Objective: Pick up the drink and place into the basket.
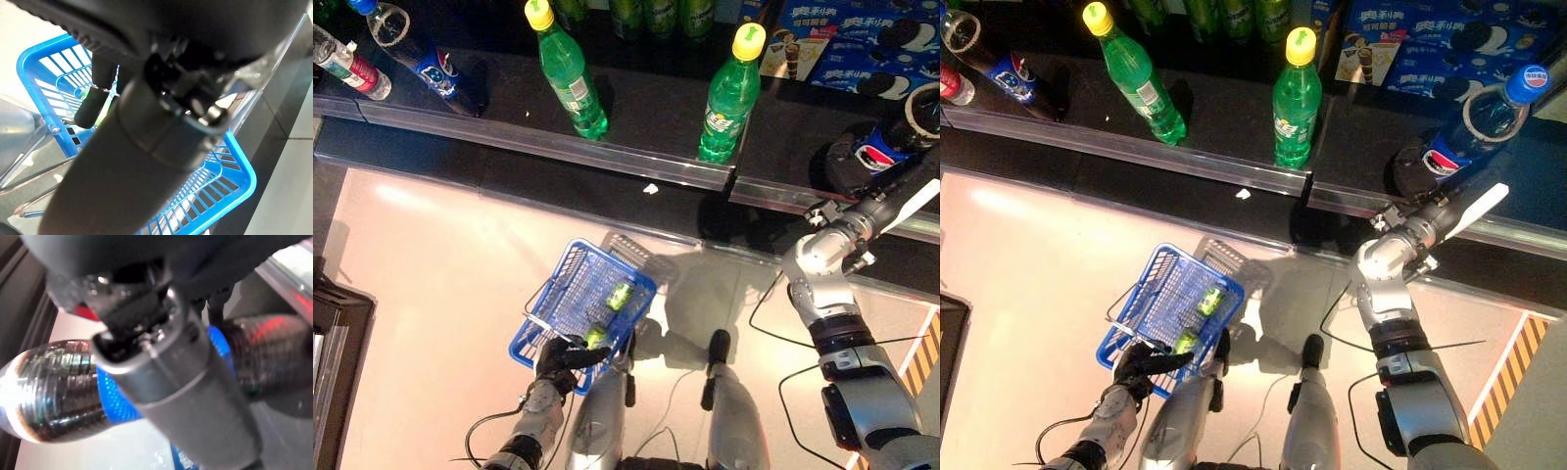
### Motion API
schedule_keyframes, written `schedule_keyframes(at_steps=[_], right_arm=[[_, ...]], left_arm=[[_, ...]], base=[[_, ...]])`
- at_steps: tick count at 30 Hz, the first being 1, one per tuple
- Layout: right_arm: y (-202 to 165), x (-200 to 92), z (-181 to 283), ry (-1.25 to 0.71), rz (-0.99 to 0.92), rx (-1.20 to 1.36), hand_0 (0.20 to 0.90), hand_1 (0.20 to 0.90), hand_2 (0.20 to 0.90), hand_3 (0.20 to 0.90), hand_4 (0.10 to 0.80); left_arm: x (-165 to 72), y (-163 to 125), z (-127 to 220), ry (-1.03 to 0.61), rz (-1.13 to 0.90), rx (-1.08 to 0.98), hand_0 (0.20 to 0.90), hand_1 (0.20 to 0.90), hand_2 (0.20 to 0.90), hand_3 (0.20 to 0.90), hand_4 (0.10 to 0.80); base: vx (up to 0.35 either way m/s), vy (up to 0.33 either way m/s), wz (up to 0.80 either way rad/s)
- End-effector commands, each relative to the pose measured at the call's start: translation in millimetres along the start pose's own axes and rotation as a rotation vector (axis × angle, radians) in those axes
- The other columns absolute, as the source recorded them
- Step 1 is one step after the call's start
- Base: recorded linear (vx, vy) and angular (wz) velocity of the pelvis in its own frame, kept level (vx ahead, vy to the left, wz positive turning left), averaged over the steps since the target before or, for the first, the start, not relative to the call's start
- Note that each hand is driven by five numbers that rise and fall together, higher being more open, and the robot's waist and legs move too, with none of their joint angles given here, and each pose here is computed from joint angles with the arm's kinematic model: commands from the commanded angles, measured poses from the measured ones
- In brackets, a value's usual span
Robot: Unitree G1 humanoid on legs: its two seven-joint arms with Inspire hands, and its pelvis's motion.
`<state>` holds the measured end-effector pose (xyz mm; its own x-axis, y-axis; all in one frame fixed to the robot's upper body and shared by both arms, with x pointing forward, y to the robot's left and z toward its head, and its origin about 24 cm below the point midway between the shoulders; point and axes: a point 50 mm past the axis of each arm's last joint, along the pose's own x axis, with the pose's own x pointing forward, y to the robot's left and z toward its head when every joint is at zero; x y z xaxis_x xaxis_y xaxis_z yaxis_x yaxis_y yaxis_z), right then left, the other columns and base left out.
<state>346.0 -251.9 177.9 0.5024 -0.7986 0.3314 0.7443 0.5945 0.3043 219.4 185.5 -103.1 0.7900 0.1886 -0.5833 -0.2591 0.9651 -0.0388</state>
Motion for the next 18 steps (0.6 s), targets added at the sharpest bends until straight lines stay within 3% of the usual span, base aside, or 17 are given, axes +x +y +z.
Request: schedule_keyframes(at_steps=[1, 18], right_arm=[[3.4, 42.9, 79.0, -0.280, 0.004, 0.176, 0.300, 0.300, 0.300, 0.200, 0.100], [-4.3, 52.4, 91.3, -0.337, 0.013, 0.172, 0.300, 0.300, 0.300, 0.200, 0.100]], left_arm=[[-12.5, 15.1, -20.0, 0.031, -0.024, 0.037, 0.300, 0.300, 0.300, 0.200, 0.100], [-11.9, 21.6, -4.8, -0.065, -0.016, -0.057, 0.300, 0.300, 0.300, 0.200, 0.100]], base=[[0.005, -0.002, 0.05], [-0.001, 0.002, 0.01]])
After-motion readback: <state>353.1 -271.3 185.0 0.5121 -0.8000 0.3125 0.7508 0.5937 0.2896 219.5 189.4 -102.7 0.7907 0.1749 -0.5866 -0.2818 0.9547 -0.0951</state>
